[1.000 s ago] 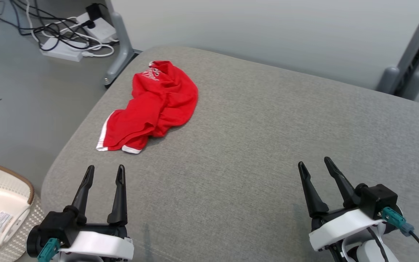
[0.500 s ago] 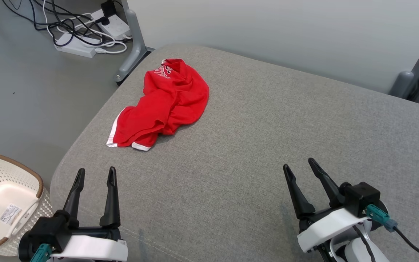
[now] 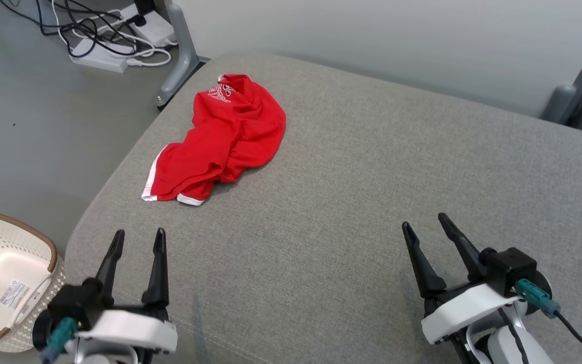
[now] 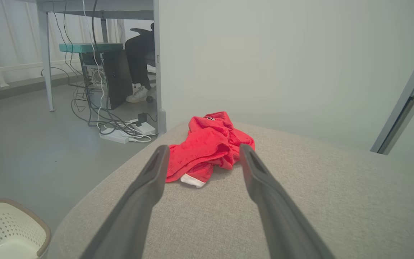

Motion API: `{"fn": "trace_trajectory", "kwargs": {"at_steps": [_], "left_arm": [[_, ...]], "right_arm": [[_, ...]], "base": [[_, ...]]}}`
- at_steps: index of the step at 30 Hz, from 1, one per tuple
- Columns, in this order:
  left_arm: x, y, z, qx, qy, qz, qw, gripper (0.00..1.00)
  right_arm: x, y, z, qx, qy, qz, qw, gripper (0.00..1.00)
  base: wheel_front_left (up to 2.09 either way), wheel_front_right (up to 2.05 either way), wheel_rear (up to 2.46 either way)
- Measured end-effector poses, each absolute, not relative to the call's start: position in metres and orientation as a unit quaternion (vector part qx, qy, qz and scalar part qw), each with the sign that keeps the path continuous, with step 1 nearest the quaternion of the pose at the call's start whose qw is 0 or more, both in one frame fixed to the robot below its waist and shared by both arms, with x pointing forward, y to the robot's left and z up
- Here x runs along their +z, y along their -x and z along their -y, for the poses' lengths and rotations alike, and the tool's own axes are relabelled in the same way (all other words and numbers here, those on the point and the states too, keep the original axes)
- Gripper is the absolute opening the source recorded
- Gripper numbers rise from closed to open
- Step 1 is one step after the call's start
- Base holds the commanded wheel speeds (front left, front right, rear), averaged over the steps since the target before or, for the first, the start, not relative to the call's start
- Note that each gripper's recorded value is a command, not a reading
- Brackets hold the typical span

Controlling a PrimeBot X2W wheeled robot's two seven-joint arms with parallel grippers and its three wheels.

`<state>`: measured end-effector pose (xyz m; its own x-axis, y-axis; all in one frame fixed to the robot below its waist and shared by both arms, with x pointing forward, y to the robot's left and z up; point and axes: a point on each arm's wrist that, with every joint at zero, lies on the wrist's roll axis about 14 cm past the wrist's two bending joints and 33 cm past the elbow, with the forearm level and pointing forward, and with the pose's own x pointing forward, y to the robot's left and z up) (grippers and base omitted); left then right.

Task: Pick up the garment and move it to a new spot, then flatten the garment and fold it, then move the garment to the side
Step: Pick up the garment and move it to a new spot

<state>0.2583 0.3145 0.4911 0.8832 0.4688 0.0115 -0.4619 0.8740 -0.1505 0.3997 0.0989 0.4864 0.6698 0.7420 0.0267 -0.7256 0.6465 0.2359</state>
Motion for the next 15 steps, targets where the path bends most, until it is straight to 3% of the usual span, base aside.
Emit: {"fn": "trace_trajectory", "kwargs": {"at_steps": [15], "left_arm": [[0.479,-0.375,-0.334,0.168,0.021,-0.045,0.985,1.0]], "right_arm": [[0.456,-0.446,-0.069,0.374,-0.095,-0.062,0.921,1.0]], "base": [[0.0,0.0,0.0]]}}
